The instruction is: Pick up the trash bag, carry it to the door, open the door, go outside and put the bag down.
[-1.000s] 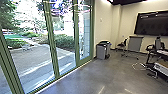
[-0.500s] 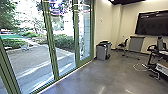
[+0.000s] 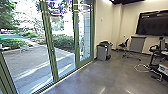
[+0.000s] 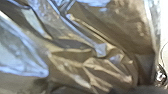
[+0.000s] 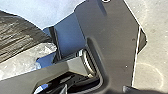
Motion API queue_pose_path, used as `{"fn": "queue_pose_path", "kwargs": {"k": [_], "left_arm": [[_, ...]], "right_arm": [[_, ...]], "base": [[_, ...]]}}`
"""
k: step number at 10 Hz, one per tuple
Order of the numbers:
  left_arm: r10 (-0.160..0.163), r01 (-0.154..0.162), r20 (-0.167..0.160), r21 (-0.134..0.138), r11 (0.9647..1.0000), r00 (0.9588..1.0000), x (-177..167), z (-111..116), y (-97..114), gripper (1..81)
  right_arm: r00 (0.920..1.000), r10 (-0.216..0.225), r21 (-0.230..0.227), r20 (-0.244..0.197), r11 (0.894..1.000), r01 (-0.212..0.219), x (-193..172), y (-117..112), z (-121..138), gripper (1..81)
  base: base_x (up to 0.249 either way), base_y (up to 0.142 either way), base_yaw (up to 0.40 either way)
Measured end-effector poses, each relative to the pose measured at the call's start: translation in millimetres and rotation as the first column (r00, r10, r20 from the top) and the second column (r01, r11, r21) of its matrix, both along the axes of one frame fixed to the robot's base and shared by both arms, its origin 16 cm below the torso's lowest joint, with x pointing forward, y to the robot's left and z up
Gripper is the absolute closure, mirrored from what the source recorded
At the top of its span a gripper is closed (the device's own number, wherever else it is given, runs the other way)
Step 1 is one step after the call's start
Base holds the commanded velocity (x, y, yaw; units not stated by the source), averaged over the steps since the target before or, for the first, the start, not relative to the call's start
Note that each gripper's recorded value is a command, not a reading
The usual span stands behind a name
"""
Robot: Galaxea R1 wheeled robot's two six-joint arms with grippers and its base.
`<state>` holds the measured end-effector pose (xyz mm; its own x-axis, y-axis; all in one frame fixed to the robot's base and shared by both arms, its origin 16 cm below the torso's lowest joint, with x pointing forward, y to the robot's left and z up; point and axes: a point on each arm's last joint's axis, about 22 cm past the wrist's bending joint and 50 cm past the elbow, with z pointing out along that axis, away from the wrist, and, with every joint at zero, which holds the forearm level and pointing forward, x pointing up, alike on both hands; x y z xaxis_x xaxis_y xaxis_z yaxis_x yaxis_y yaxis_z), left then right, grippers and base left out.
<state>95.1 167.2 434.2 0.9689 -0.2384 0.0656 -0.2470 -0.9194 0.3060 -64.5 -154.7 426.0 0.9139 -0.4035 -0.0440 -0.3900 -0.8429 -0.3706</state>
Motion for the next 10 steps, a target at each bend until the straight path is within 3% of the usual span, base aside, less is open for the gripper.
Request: {"fn": "queue_pose_path", "kwargs": {"k": [2, 10], "left_arm": [[0.002, -0.002, 0.004, 0.01, 1.0, 1.0, 3.8, -0.3, 7.4, 81.1], [0.001, -0.001, 0.001, 0.002, 1.0, 1.0, 0.4, -0.1, 0.9, 81.1]], "right_arm": [[1.0, 0.001, 0.003, -0.003, 1.0, -0.001, -2.0, 2.4, 0.3, 1.0], [1.0, 0.001, -0.004, 0.002, 1.0, -0.001, 1.9, -1.7, -0.4, 1.0]], "base": [[0.142, -0.076, 0.0], [0.149, -0.088, 0.0]]}}
